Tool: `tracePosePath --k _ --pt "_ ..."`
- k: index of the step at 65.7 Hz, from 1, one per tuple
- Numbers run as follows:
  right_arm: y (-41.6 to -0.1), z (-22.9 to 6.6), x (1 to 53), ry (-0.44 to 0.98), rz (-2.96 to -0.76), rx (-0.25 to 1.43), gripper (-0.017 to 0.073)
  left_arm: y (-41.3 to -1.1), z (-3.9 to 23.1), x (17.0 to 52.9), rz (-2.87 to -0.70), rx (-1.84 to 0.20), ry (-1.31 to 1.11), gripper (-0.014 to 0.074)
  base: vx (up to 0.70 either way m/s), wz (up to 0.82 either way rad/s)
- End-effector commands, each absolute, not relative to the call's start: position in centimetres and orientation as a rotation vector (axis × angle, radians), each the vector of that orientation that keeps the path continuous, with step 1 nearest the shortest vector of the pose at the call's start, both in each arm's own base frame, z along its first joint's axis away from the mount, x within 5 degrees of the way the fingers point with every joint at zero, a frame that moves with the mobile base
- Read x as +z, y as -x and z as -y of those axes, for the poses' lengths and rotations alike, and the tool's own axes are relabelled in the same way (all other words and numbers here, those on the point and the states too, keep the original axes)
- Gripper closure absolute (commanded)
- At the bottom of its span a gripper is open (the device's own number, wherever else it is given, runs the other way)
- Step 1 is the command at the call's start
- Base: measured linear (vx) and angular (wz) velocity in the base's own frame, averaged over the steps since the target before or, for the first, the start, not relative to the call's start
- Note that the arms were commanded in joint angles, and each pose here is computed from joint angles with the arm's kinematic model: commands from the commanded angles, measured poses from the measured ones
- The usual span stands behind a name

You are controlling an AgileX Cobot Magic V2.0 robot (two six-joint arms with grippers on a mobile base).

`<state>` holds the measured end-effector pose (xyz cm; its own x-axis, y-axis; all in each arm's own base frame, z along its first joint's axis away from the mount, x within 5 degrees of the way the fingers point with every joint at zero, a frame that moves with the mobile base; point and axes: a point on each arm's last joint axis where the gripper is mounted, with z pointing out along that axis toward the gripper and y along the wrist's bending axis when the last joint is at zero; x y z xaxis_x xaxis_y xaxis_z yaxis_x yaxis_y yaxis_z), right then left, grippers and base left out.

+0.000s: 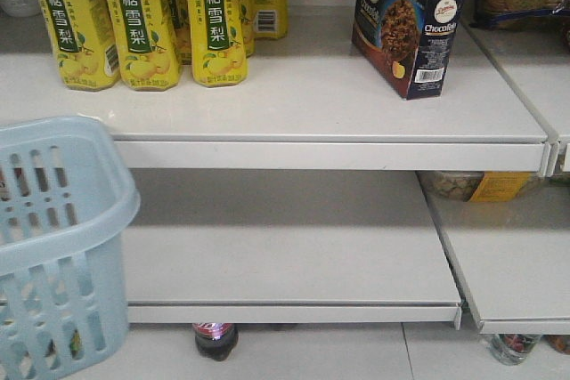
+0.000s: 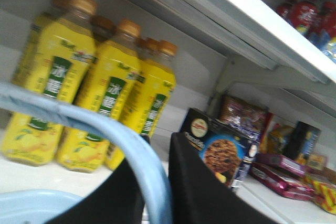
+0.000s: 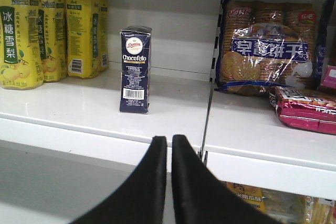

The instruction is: Left arm holds basket, right arm returns cookies

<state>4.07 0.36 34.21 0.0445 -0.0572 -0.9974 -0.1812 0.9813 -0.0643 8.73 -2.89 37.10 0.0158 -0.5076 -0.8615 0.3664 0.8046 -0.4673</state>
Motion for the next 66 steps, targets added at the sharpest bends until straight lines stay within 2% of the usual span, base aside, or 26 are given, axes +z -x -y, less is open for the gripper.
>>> tracePosePath --k 1,66 --pt "-4.0 -0.4 35.5 0.195 -1.447 0.091 0.057 -8.5 1.7 36.5 -1.391 -0.516 0.146 0.0591 0.0 0.0" --pt "-4.0 -0.4 35.5 0.195 -1.447 0.091 0.057 -4.4 1.1 25.5 -1.315 -0.476 0.205 0.0591 0.0 0.0"
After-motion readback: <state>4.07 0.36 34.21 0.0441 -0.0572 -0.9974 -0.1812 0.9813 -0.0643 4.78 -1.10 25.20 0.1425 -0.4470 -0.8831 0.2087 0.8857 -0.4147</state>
